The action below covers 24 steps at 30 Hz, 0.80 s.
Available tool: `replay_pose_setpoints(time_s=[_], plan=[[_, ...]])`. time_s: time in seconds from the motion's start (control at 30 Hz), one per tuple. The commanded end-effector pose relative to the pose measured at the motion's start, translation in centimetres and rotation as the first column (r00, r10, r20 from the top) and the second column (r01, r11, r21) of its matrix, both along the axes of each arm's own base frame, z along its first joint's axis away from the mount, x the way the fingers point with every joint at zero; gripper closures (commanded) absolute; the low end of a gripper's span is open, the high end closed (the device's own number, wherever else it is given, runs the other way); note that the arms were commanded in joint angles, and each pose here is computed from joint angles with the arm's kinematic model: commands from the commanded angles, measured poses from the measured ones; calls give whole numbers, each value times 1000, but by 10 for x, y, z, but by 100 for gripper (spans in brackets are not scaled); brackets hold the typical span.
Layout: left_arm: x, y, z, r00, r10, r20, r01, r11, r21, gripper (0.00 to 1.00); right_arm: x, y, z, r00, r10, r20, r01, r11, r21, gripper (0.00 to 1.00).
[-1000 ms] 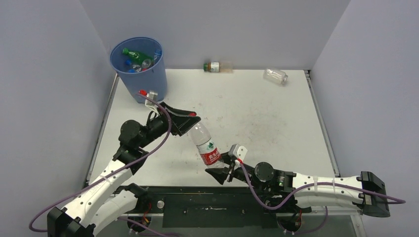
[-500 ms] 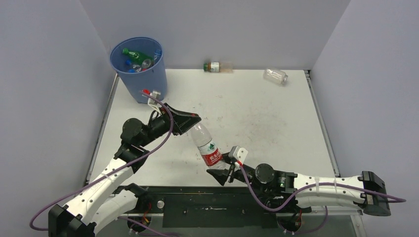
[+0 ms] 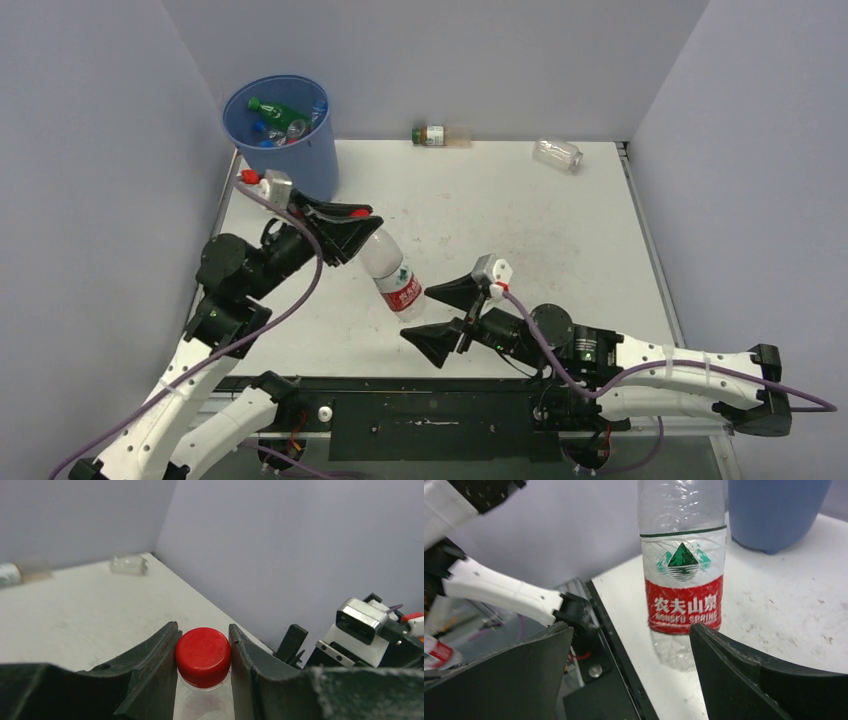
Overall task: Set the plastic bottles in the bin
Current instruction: Pick up the plastic bottle at the center of the board, then place the plastic bottle in the trash bin.
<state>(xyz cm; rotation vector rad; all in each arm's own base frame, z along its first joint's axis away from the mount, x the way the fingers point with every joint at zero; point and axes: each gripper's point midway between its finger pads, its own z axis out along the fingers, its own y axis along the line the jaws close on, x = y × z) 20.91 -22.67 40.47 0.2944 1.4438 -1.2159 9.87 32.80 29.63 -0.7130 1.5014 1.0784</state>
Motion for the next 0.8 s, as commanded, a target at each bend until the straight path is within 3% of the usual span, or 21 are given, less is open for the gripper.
replay_pose_setpoints(time_s=[0.0, 0.17, 0.27, 0.4, 0.5, 0.6, 0.7, 0.77], plan=[[-4, 36, 40, 959, 166, 230, -189, 978, 84, 100, -6, -11, 38, 998, 12, -60, -6, 995, 101, 10], [-36, 26, 41, 918, 4, 396, -77, 982, 170, 100, 10, -7, 33, 993, -54, -102, 62, 995, 78, 10], [-55, 15, 29, 906, -131, 403, 47, 976, 211, 100, 7, 8, 38, 995, 3, -98, 5, 997, 78, 10], [-64, 11, 28, 899, -163, 406, 98, 980, 175, 100, 12, 15, 41, 999, -4, -52, 9, 996, 85, 10], [-53, 21, 32, 909, -68, 411, 3, 988, 157, 100, 24, 8, 36, 996, -79, -37, 81, 994, 68, 10], [-26, 44, 44, 896, 127, 425, -202, 970, 138, 100, 39, -11, 27, 981, -188, -38, 190, 979, 75, 10], [14, 81, 61, 817, 412, 403, -475, 878, 66, 100, 54, -32, 14, 951, -306, -55, 309, 947, 83, 10], [37, 108, 77, 711, 577, 401, -634, 773, 11, 100, 60, -41, 4, 933, -355, -61, 359, 931, 67, 10]])
